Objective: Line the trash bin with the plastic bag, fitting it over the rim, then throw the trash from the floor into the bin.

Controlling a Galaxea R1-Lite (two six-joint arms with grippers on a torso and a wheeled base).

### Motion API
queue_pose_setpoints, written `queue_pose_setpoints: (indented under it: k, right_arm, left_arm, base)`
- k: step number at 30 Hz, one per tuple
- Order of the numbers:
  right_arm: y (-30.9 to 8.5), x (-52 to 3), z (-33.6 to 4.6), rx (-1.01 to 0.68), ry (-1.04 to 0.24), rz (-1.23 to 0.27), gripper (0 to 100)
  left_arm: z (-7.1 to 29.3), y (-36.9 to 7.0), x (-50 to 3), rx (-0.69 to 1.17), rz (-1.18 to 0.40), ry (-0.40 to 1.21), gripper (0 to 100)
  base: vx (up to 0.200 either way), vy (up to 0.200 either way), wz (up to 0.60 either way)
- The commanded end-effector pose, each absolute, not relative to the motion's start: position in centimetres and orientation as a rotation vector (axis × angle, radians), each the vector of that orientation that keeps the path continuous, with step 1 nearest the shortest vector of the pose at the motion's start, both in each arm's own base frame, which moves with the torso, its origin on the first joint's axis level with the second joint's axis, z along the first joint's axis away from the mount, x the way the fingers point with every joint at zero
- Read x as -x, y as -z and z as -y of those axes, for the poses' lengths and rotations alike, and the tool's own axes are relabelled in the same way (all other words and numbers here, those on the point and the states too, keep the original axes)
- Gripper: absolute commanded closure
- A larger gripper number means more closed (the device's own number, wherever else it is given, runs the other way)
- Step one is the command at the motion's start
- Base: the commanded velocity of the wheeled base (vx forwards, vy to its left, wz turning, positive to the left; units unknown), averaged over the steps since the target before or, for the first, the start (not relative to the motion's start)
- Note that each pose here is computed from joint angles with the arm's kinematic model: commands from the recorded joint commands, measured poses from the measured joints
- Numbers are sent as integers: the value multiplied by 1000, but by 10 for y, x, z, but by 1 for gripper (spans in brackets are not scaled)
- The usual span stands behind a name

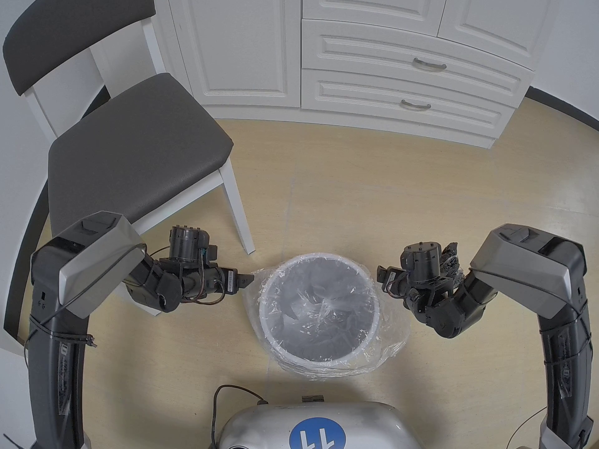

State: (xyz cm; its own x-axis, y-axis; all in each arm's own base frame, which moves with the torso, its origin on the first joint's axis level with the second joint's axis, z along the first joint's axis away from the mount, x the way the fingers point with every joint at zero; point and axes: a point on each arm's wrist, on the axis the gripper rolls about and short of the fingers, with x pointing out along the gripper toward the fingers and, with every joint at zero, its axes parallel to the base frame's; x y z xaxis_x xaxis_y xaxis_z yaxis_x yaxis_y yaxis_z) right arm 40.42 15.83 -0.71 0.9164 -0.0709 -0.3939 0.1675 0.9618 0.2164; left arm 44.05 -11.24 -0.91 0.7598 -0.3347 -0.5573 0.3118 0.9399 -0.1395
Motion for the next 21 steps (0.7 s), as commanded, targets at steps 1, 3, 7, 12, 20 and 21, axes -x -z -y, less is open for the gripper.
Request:
queue_pose_setpoints:
  k: [1,3,7,12,20,21]
  right_arm:
    - [-44,-378,-155,-212,87,-350,0]
    - [-48,-371,-151,-169,81,-358,0]
    - [-46,-353,-143,-60,71,-404,0]
    - [-34,-351,-135,3,79,-450,0]
    - [-9,-357,-123,29,66,-517,0]
    - [-7,-358,-121,29,71,-520,0]
  left_arm:
    - [103,-33,-426,41,-581,353,0]
    - [104,-36,-421,36,-588,358,0]
    - [106,-22,-407,-30,-643,385,0]
    - [109,-10,-397,-54,-683,406,0]
    - [121,26,-390,-28,-749,508,0]
    - [122,31,-392,-27,-747,507,0]
  base:
    - [0,0,0]
    - [0,0,0]
    - [0,0,0]
    - [0,0,0]
    - [0,0,0]
    - [0,0,0]
